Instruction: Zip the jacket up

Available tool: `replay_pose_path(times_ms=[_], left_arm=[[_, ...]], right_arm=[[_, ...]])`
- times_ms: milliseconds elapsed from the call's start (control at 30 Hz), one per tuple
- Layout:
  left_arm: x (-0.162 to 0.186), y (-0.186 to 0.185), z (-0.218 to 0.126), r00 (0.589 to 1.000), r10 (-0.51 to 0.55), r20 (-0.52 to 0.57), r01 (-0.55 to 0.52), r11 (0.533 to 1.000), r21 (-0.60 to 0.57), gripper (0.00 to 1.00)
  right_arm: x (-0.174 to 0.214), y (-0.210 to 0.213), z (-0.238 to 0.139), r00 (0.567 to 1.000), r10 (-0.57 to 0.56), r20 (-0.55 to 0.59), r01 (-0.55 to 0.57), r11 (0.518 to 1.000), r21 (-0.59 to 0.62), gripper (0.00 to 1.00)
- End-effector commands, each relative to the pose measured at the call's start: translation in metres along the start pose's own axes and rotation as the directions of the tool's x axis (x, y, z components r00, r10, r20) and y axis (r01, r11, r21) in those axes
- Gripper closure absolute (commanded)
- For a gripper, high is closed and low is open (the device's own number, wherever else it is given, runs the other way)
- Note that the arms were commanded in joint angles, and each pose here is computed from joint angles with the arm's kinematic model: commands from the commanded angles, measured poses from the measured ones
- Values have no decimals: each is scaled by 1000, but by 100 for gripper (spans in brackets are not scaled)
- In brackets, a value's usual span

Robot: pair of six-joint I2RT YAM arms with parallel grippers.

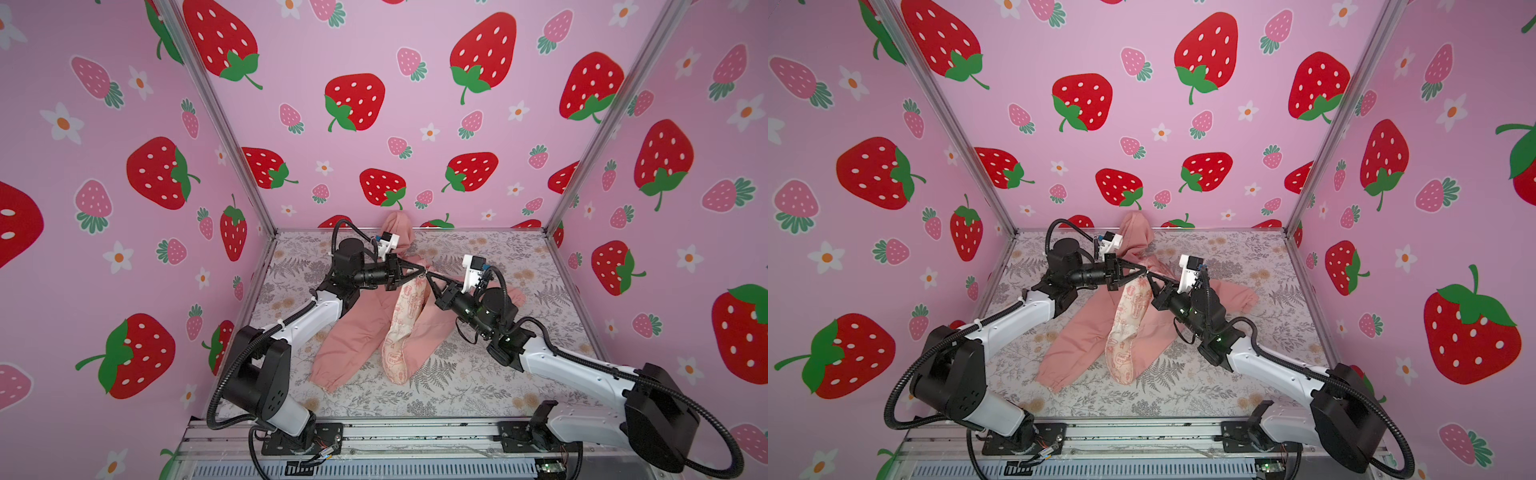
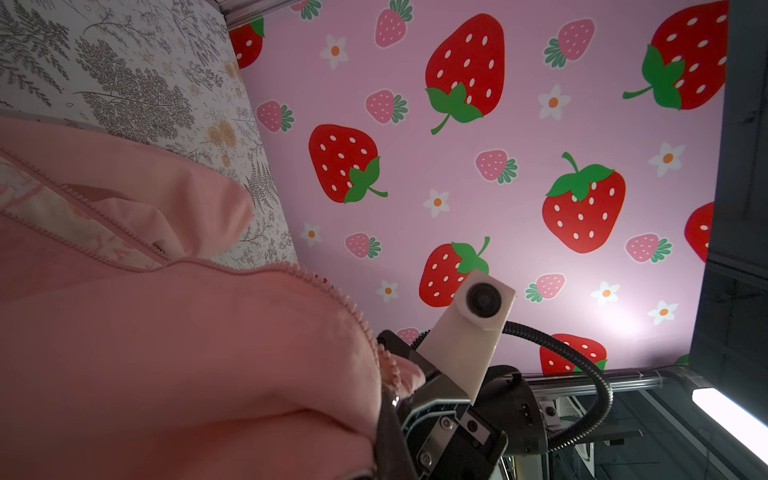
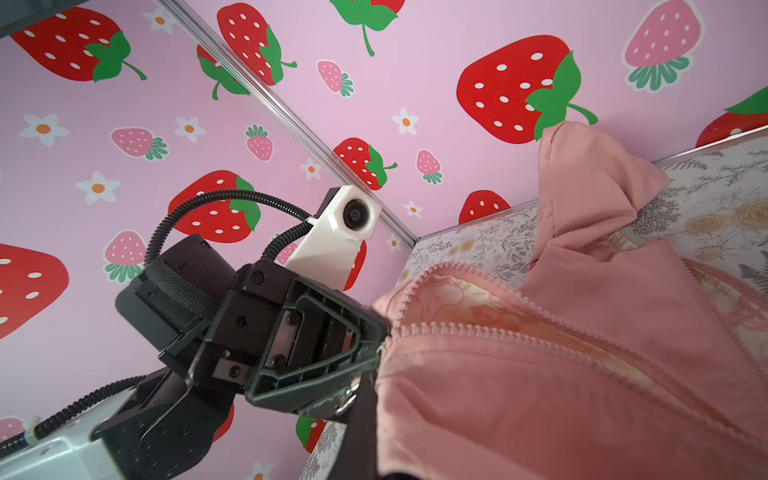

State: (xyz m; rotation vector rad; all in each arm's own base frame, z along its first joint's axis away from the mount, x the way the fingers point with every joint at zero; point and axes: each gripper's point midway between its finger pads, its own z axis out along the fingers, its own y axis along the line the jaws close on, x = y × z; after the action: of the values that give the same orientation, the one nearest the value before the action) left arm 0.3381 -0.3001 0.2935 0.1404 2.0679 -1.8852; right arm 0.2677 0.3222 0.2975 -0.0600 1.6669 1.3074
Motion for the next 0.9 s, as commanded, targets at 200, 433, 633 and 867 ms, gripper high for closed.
replay_pose_path(times_ms=[200,433,633,867], left_arm=[[-42,-2,-14,970,149,195,-129,985,-111,100],[-40,6,-13,971,154,186,-128,981,-143,100],[-41,2,-14,969,162,187,-136,980,-143,100],[-45,-6,-12,968,166,189,-143,982,-127,100]], right_arm=[[40,62,-3,981,-14,-193,-25,980,-199,100],[39,66,-3,982,-21,-189,-19,978,-207,100],[51,55,-4,978,-7,-210,-32,982,-186,100],[58,55,-5,976,-7,-217,-34,982,-187,100]])
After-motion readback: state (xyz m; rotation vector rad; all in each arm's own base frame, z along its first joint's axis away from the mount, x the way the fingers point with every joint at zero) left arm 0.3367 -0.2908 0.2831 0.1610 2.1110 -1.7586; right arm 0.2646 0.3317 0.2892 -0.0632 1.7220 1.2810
